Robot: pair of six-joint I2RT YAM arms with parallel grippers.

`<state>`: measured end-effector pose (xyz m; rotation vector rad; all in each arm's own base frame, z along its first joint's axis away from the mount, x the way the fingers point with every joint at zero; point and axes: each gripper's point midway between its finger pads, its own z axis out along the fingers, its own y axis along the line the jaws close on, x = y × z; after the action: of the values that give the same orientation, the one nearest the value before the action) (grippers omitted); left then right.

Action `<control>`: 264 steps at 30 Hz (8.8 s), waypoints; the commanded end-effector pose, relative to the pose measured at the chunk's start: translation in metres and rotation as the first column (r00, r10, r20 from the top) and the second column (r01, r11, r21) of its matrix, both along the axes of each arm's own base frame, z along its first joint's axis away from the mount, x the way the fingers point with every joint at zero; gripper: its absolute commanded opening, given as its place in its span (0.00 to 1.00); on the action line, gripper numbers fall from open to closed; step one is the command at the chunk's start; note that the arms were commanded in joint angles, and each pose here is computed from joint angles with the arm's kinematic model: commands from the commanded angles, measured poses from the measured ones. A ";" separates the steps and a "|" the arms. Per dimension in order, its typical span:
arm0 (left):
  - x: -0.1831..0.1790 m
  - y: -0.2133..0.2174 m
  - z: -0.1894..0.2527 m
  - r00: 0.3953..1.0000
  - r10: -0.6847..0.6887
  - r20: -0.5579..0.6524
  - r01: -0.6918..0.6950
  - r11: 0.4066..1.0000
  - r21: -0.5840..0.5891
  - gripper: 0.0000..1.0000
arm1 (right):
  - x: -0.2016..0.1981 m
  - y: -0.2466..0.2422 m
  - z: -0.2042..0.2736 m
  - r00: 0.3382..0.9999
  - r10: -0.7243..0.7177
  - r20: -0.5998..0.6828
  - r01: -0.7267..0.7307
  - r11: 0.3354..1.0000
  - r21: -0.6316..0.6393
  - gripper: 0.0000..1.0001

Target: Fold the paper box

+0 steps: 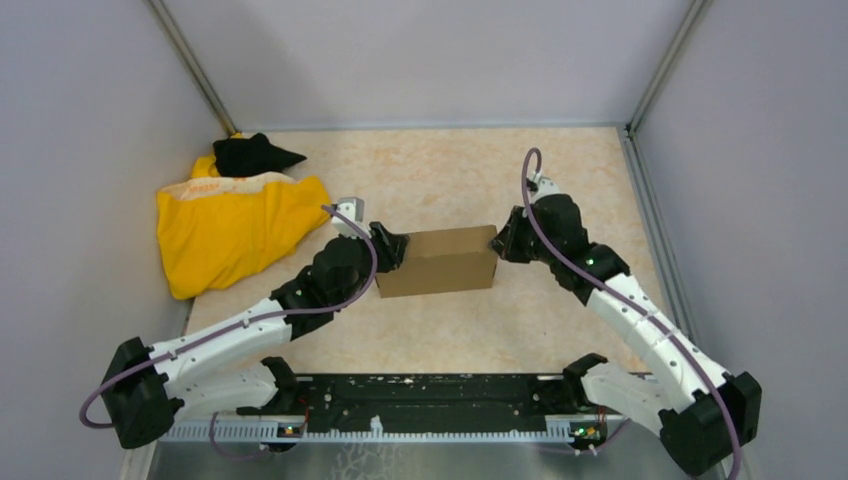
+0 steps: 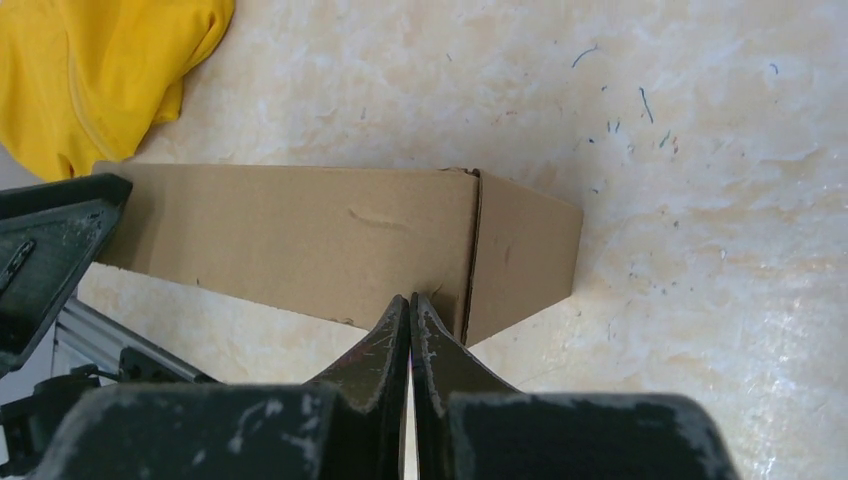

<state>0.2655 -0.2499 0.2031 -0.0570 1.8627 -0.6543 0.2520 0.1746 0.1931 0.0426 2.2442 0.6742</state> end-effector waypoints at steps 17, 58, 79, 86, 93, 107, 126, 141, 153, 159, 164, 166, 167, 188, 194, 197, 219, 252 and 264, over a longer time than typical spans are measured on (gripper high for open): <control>-0.027 0.045 0.009 0.997 0.002 -0.077 0.017 0.969 0.247 0.26 | 0.011 -0.016 -0.016 0.994 0.047 -0.096 -0.060 0.989 -0.138 0.00; -0.109 0.060 -0.129 0.858 -0.015 -0.513 0.098 0.986 0.136 0.12 | -0.073 -0.012 -0.047 0.977 0.065 -0.202 -0.064 0.998 0.012 0.00; -0.114 0.055 -0.100 0.892 -0.011 -0.453 0.111 0.974 0.196 0.51 | -0.095 -0.025 -0.048 0.980 -0.048 -0.193 0.028 0.994 -0.105 0.28; -0.073 0.059 -0.097 0.891 0.034 -0.453 0.111 0.950 0.290 0.98 | -0.041 -0.084 -0.027 0.918 -0.388 -0.085 0.358 0.902 -0.243 0.59; -0.036 0.074 -0.108 0.879 0.064 -0.472 0.094 0.948 0.304 0.96 | -0.023 -0.122 -0.058 0.854 -0.498 -0.153 0.451 0.854 -0.259 0.38; -0.023 0.062 -0.168 0.821 0.090 -0.563 0.138 0.927 0.349 0.56 | -0.011 -0.071 -0.114 0.909 -0.287 -0.303 0.264 0.958 -0.115 0.22; 0.065 0.057 -0.180 0.819 0.104 -0.564 0.117 0.932 0.343 0.55 | 0.094 0.008 -0.101 0.953 -0.104 -0.283 0.101 0.995 -0.023 0.22; 0.157 0.078 -0.156 0.847 0.150 -0.510 0.058 0.928 0.369 0.81 | 0.163 0.040 -0.120 0.951 -0.031 -0.306 0.024 0.999 -0.027 0.26; 0.136 0.132 -0.081 0.894 0.266 -0.360 -0.103 0.905 0.413 0.99 | 0.144 -0.028 -0.074 0.970 -0.131 -0.206 0.099 0.982 -0.158 0.99; 0.114 0.140 -0.010 0.953 0.227 -0.200 -0.147 0.925 0.350 0.99 | 0.119 -0.038 0.020 0.984 -0.007 0.177 0.035 0.988 -0.153 0.99; 0.074 0.157 0.027 0.972 0.236 -0.017 -0.224 0.940 0.258 0.99 | 0.080 -0.056 0.059 0.884 -0.012 0.468 0.080 0.989 -0.125 0.99; 0.064 0.160 0.027 0.970 0.244 -0.018 -0.233 0.944 0.235 0.99 | 0.065 -0.064 0.062 0.861 -0.030 0.508 0.103 0.988 -0.117 0.99; 0.059 0.160 0.027 0.970 0.241 -0.025 -0.230 0.947 0.225 0.99 | 0.057 -0.069 0.064 0.851 -0.042 0.524 0.119 0.986 -0.114 0.99; 0.053 0.214 -0.010 0.915 0.346 0.207 -0.400 0.848 0.349 0.99 | 0.049 -0.193 0.009 0.634 -0.508 0.583 0.611 0.791 0.024 0.99; 0.069 0.225 -0.037 0.914 0.307 0.266 -0.392 0.837 0.381 0.99 | 0.044 -0.222 -0.008 0.515 -0.502 0.695 0.709 0.705 -0.017 0.99; 0.077 0.232 -0.057 0.917 0.298 0.266 -0.387 0.824 0.413 0.99 | 0.050 -0.229 -0.021 0.514 -0.493 0.702 0.722 0.690 -0.044 0.99; 0.121 0.222 -0.113 0.973 0.127 0.194 -0.204 0.867 0.455 0.99 | 0.084 -0.220 -0.065 0.596 -0.429 0.679 0.668 0.735 -0.121 0.99; 0.130 0.221 -0.110 0.975 0.069 0.210 -0.152 0.898 0.412 0.99 | 0.095 -0.208 -0.069 0.651 -0.394 0.649 0.644 0.740 -0.196 0.99; 0.121 0.228 -0.109 0.954 0.083 0.289 -0.194 0.905 0.378 0.99 | 0.083 -0.200 -0.075 0.593 -0.344 0.728 0.634 0.757 -0.159 0.99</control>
<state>0.3868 -0.0187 0.0804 0.1484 1.7511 -0.1515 0.3290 -0.0304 0.0726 0.2197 1.6798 -0.1488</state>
